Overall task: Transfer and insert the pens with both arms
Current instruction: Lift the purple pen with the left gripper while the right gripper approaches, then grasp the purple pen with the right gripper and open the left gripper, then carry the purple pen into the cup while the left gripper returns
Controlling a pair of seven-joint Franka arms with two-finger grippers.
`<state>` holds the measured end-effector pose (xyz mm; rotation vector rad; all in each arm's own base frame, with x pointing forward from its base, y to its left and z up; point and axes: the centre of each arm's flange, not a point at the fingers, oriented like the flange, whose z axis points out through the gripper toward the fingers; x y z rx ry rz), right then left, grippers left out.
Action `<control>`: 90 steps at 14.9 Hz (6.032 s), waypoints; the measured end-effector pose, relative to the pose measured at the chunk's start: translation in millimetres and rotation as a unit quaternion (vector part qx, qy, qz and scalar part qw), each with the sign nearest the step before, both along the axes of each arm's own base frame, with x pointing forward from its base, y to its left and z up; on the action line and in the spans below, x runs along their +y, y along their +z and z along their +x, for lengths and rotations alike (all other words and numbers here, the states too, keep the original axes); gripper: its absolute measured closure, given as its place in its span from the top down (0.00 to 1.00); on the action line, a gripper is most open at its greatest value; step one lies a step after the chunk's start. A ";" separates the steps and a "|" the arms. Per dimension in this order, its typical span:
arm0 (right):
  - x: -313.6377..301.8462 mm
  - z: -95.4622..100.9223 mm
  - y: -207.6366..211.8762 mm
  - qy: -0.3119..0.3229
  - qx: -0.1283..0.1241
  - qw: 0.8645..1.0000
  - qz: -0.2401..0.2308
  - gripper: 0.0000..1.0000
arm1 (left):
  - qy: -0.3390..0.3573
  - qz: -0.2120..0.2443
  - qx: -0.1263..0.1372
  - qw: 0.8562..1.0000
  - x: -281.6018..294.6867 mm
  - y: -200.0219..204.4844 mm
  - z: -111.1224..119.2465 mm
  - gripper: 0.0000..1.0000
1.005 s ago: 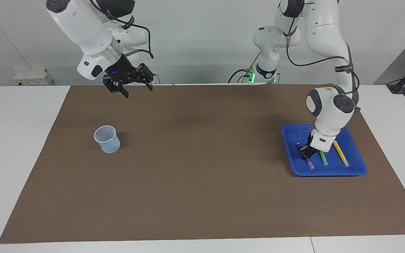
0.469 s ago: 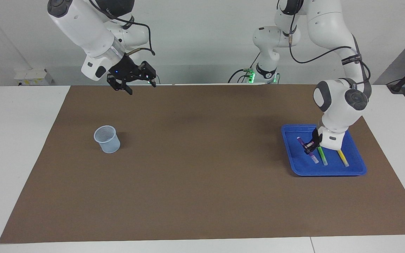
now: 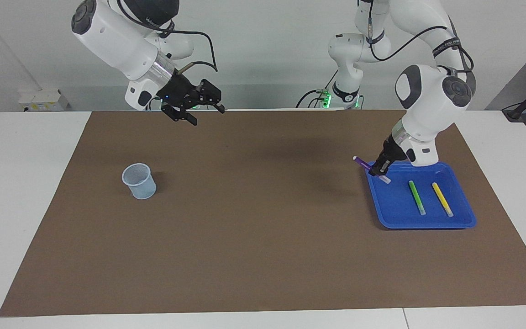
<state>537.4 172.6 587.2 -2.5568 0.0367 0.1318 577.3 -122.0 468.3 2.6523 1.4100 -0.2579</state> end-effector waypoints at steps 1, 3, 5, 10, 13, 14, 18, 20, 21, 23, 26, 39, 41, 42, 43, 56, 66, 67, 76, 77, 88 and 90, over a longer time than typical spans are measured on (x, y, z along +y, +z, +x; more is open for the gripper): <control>10.1 -0.8 -3.4 -0.001 0.000 1.000 0.007 1.00 | 0.024 -0.007 0.006 1.000 -18.4 6.6 -6.3 0.17; 27.0 -1.8 -7.5 -0.001 -0.001 1.000 0.019 1.00 | 0.065 -0.010 0.017 0.998 -67.3 20.2 -24.2 0.17; 36.6 -0.1 -13.1 -0.002 -0.002 1.000 0.026 1.00 | 0.109 -0.022 0.030 0.993 -118.9 36.4 -48.7 0.17; 68.2 3.9 -28.5 0.000 -0.015 0.999 0.032 1.00 | 0.187 -0.063 0.056 0.979 -174.7 80.3 -92.5 0.17; 68.5 6.4 -29.0 -0.006 -0.019 0.999 0.036 1.00 | 0.228 -0.092 0.057 0.968 -190.8 95.1 -100.7 0.17; 69.2 6.6 -27.9 -0.009 -0.017 0.999 0.046 1.00 | 0.243 -0.100 0.052 0.963 -198.6 98.1 -102.6 0.17; 89.0 3.9 -22.0 -0.027 -0.027 0.997 0.063 0.99 | 0.289 -0.136 0.026 0.947 -224.0 108.0 -107.2 0.17; 94.9 1.6 -21.8 -0.026 -0.027 0.997 0.063 0.91 | 0.296 -0.141 0.023 0.944 -224.2 109.2 -105.9 0.17; 94.7 1.7 -21.8 -0.026 -0.027 0.997 0.063 0.90 | 0.301 -0.143 0.022 0.942 -223.9 109.6 -105.0 0.17; 93.9 2.2 -21.9 -0.027 -0.027 0.997 0.063 0.81 | 0.307 -0.145 0.021 0.940 -223.8 109.7 -104.1 0.17; 93.6 2.3 -22.0 -0.027 -0.027 0.997 0.063 0.66 | 0.309 -0.145 0.021 0.940 -223.8 109.1 -103.9 0.17; 96.0 1.7 -20.0 -0.028 -0.027 0.997 0.068 0.22 | 0.311 -0.146 0.025 0.939 -225.1 105.4 -104.1 0.22; 96.0 1.6 -20.8 -0.027 -0.026 0.997 0.068 0.22 | 0.312 -0.146 0.025 0.939 -224.4 105.8 -103.8 0.44; 95.9 1.5 -21.1 -0.027 -0.026 0.997 0.067 0.22 | 0.313 -0.146 0.024 0.938 -223.0 106.0 -102.8 0.55; 95.1 1.6 -21.8 -0.025 -0.027 0.997 0.062 0.22 | 0.316 -0.146 0.023 0.937 -220.2 106.2 -100.8 0.65; 17.6 7.2 -35.4 0.042 -0.050 0.985 -0.160 0.21 | 0.455 -0.146 -0.046 0.877 -7.3 114.6 -3.5 1.00; -120.9 17.3 -52.1 0.113 -0.048 0.948 -0.293 0.19 | 0.309 -0.092 -0.103 0.941 123.9 88.7 -5.9 1.00; -130.2 16.6 -55.4 0.116 -0.047 0.947 -0.295 0.19 | 0.277 -0.085 -0.108 0.951 130.6 79.7 -7.8 1.00; -152.0 -6.9 -89.3 0.120 -0.061 0.937 -0.321 0.19 | -0.099 0.042 -0.124 0.986 214.8 -11.3 -7.5 1.00; -154.7 -8.1 -90.5 0.120 -0.062 0.936 -0.326 0.19 | -0.135 0.049 -0.130 0.981 215.5 -22.0 -1.7 1.00; -166.3 -9.6 -111.7 0.117 -0.079 0.935 -0.326 0.19 | -0.441 0.104 -0.122 0.883 165.6 -132.1 50.8 1.00; -166.1 -10.5 -116.4 0.117 -0.079 0.935 -0.326 0.19 | -0.464 0.102 -0.111 0.873 170.4 -141.0 50.2 1.00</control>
